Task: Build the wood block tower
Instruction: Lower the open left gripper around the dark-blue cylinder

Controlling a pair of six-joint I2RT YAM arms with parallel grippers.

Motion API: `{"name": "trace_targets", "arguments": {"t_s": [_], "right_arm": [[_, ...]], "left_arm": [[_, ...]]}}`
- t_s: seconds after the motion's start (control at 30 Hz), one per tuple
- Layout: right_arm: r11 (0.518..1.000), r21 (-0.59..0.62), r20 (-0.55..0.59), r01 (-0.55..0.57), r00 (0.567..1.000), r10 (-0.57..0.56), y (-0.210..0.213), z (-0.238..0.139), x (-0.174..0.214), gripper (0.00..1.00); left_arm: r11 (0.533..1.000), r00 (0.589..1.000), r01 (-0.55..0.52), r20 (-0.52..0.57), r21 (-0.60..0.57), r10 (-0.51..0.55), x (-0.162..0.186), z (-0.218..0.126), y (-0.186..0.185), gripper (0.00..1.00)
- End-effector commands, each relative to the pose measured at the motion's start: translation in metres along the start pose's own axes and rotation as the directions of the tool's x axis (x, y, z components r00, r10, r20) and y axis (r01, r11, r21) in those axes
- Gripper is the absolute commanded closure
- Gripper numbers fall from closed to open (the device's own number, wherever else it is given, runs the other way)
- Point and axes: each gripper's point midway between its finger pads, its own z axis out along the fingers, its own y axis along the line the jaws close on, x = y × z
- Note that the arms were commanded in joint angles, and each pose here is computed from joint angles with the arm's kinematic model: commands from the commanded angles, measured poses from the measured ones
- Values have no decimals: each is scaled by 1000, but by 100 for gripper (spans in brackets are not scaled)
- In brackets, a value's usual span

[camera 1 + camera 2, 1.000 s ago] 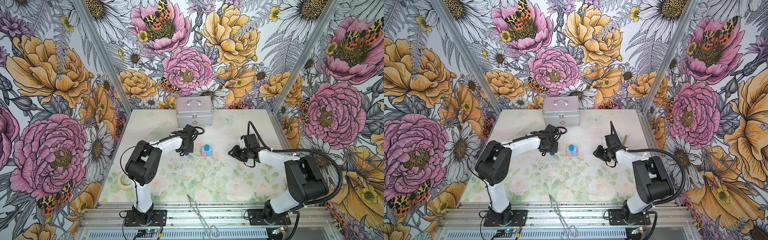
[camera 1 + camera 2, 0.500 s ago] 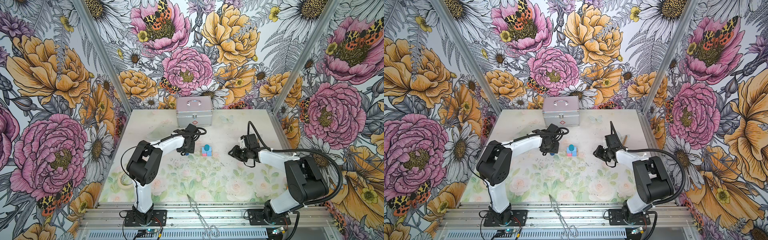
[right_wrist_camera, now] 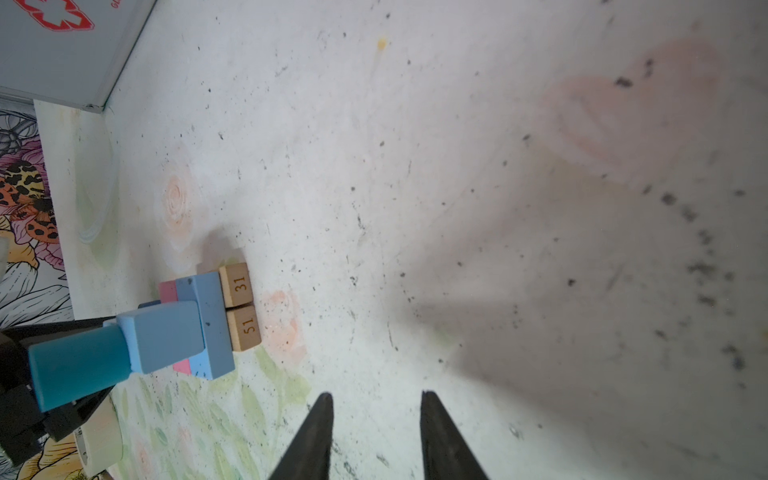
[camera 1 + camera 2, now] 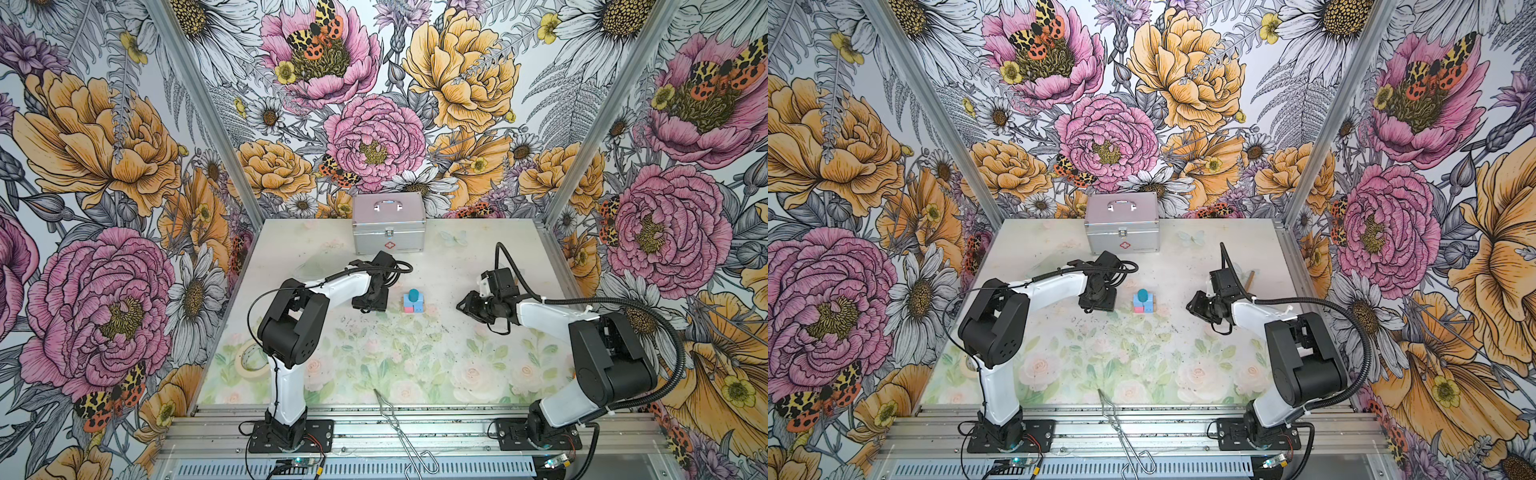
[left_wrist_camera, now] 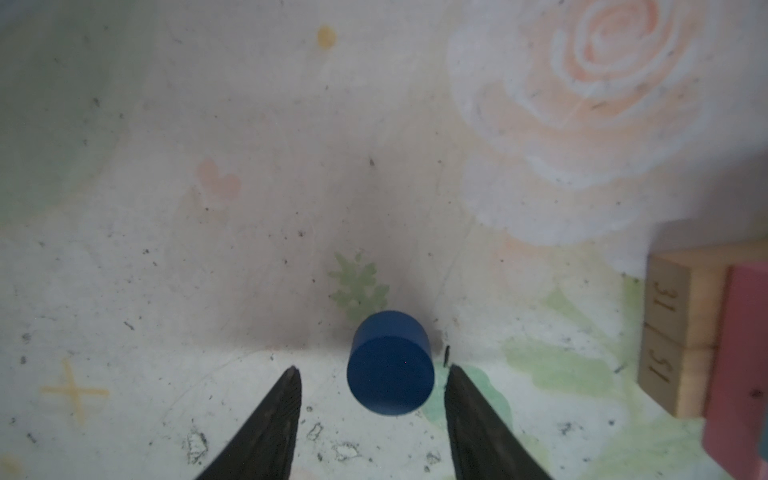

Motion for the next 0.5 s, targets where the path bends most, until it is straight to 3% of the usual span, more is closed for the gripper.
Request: {"name": "trace_targets", "arguments": {"t_s": [0.0,0.47], "right_arm": [[1000,11,6,5,1000,-5,-3,0,-2,63],[1000,17,-1,3,1000,-3,-5,2,0,63]], "left_arm": [[1000,1000,-9,20,13,9,-9,-4,-6,44],[999,1000,10,3,39,-10,-9,-1,-7,49]]}}
